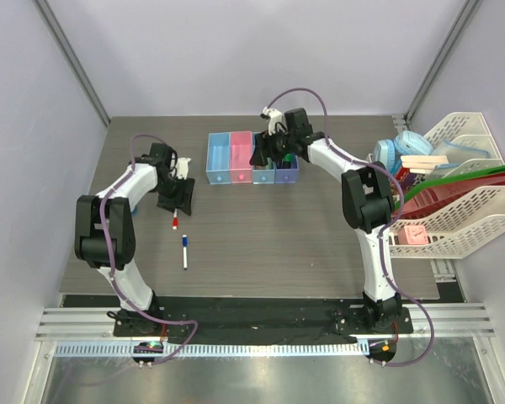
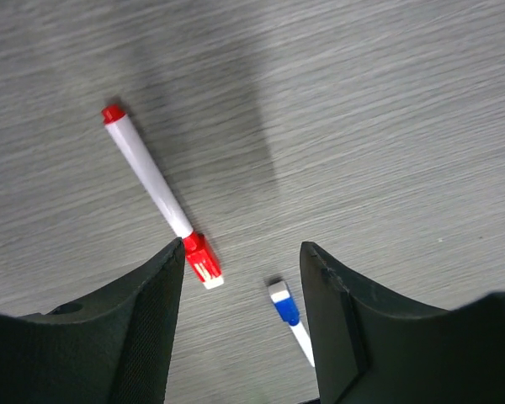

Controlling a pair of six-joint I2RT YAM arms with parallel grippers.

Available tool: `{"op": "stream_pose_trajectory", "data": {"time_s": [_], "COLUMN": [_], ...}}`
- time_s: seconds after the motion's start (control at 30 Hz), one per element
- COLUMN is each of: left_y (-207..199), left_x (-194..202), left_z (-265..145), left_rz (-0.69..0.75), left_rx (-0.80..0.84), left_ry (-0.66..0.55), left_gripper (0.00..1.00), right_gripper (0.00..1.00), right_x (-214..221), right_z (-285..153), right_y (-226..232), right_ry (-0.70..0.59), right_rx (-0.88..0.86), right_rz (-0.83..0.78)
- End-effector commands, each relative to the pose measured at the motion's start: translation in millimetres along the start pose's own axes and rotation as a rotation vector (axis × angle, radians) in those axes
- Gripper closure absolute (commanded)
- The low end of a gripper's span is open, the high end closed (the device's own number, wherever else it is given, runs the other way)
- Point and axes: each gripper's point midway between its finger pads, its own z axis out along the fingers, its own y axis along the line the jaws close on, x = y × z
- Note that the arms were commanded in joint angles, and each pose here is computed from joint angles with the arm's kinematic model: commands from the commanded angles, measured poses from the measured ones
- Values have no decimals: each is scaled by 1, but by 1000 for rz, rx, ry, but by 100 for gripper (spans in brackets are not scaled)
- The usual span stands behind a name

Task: Sort the stationery into containers
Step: Place the pen in the storage box.

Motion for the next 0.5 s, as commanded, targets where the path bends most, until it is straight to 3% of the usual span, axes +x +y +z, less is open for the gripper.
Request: {"op": "stream_pose_trajectory", "data": {"time_s": [0.0,0.3,0.47], "left_y": [10,18,20], "left_x": [7,24,30], "left_z": [-7,7,16], "left_rz": [6,-12,-29], "left_rx": [-22,-27,-4], "left_ry": [-5,31,48], "left_gripper": [43,43,62], "right_gripper": [25,25,25], "right_x": [-33,-44,-37], "right_z": [-25,-62,-91], "right_y": [8,30,48], "right_ry": [-57,-65,-20], "right_rx": [36,61,101], "right_rz": [-61,-162,-300]}}
